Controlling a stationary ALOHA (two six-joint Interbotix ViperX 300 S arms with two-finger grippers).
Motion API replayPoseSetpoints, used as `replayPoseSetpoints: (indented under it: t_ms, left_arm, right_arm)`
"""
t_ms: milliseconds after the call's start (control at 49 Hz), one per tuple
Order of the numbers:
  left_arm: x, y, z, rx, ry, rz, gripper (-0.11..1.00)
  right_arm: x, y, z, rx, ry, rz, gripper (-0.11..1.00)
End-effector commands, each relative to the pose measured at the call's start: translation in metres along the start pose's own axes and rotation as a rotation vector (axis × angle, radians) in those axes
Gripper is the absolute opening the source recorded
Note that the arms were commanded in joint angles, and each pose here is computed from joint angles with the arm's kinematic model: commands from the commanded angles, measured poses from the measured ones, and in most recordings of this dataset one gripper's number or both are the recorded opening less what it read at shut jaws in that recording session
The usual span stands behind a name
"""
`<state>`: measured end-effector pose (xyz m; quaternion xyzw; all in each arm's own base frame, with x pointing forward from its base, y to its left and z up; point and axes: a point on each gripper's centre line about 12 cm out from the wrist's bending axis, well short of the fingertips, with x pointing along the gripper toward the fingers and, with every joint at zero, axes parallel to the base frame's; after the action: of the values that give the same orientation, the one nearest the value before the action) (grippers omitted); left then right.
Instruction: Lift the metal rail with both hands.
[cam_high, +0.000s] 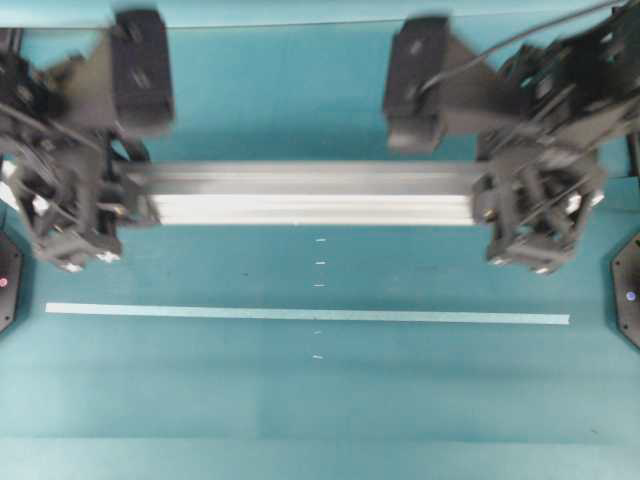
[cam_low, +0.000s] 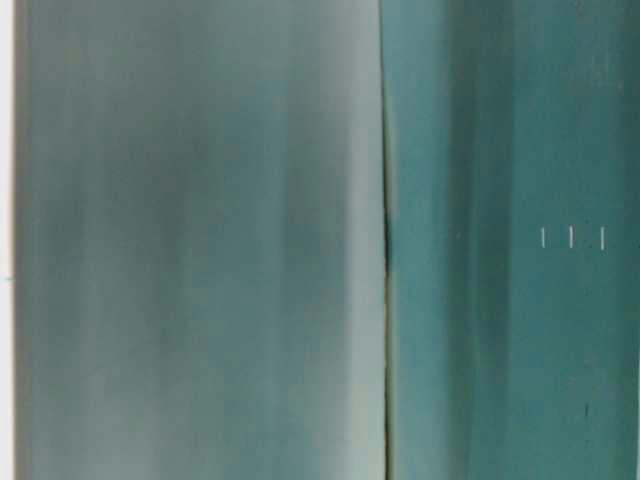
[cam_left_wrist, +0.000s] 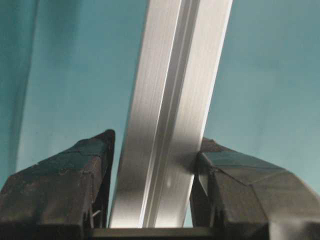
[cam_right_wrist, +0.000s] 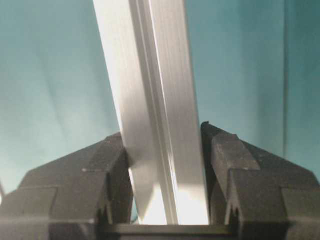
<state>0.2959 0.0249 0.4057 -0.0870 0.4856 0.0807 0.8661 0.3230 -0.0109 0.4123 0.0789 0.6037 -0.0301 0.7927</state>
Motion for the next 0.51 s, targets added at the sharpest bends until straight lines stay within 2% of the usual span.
replayPoseSetpoints:
  t_ms: [0,183,326,489]
  left_arm:
    - [-0.027,0.012,0.022,-0.072,-0.064,0.02,0.35]
    - [-0.043,0.009,0.042,-0.07,-0.02,0.028,0.35]
    - [-0.047,0.009,0.053,-0.069,-0.007,0.036,0.35]
    - [-0.053,0.008,0.06,-0.032,-0.008,0.035,0.35]
  right_arm:
    - [-0.027,0.005,0.004,0.051,-0.074,0.017,0.38]
    - [-0.048,0.005,0.001,0.05,-0.084,0.014,0.38]
    - [-0.049,0.005,0.0,0.052,-0.083,0.012,0.38]
    - [-0.052,0.005,-0.001,0.052,-0.09,0.007,0.38]
